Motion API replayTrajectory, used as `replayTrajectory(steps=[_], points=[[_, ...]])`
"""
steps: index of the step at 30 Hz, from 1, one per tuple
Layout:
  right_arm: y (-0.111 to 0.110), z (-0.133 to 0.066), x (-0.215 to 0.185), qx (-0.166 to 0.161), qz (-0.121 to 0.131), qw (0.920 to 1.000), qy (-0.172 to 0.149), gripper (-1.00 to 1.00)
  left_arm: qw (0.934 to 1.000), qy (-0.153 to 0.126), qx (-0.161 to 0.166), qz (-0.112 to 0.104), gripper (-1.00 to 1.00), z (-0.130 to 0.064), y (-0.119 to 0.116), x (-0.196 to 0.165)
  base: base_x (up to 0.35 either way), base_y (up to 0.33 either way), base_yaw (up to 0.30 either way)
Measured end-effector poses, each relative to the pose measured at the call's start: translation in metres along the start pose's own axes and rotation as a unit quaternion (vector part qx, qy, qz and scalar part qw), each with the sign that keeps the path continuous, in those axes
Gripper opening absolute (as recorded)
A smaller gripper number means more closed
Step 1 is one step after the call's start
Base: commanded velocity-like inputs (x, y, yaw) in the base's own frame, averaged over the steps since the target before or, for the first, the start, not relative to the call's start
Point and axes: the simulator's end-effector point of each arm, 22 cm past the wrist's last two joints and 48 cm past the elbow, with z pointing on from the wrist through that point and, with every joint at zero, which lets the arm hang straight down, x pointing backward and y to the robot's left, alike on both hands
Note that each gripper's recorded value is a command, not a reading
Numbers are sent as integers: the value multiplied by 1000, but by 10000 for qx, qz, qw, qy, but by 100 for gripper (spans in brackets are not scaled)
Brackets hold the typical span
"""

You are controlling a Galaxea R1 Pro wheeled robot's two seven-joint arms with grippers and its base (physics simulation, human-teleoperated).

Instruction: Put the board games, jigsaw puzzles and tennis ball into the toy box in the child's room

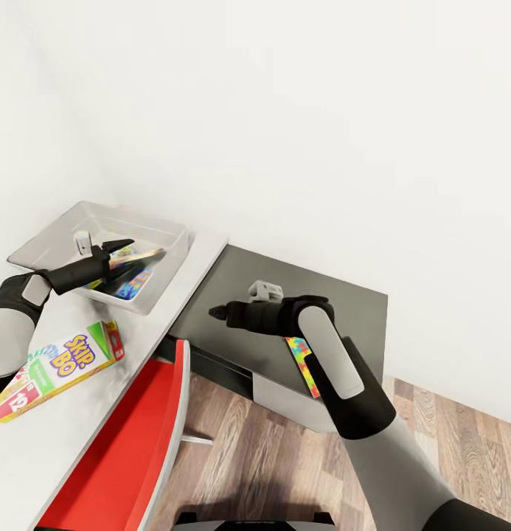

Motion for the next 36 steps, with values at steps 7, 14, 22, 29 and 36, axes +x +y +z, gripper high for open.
replayTrajectory(steps=[7,14,22,29,36], points=[[2,1,1,-5,-35,10000,15,100,10000,-45,67,8,100,-5,-3,-5,0,0,0],[2,1,2,-8,-37,10000,15,100,9996,-170,208,-76,100,-35,-8,-27,0,0,0],[2,1,2,-11,-36,10000,14,100,9991,-170,329,-189,100,-45,-14,-32,0,0,0],[2,1,2,-11,-36,10000,14,100,9991,-161,340,-194,100,-45,-14,-32,0,0,0],[3,1,2,-13,-39,10000,14,100,9992,-142,331,-197,100,-44,-14,-30,0,0,0]])
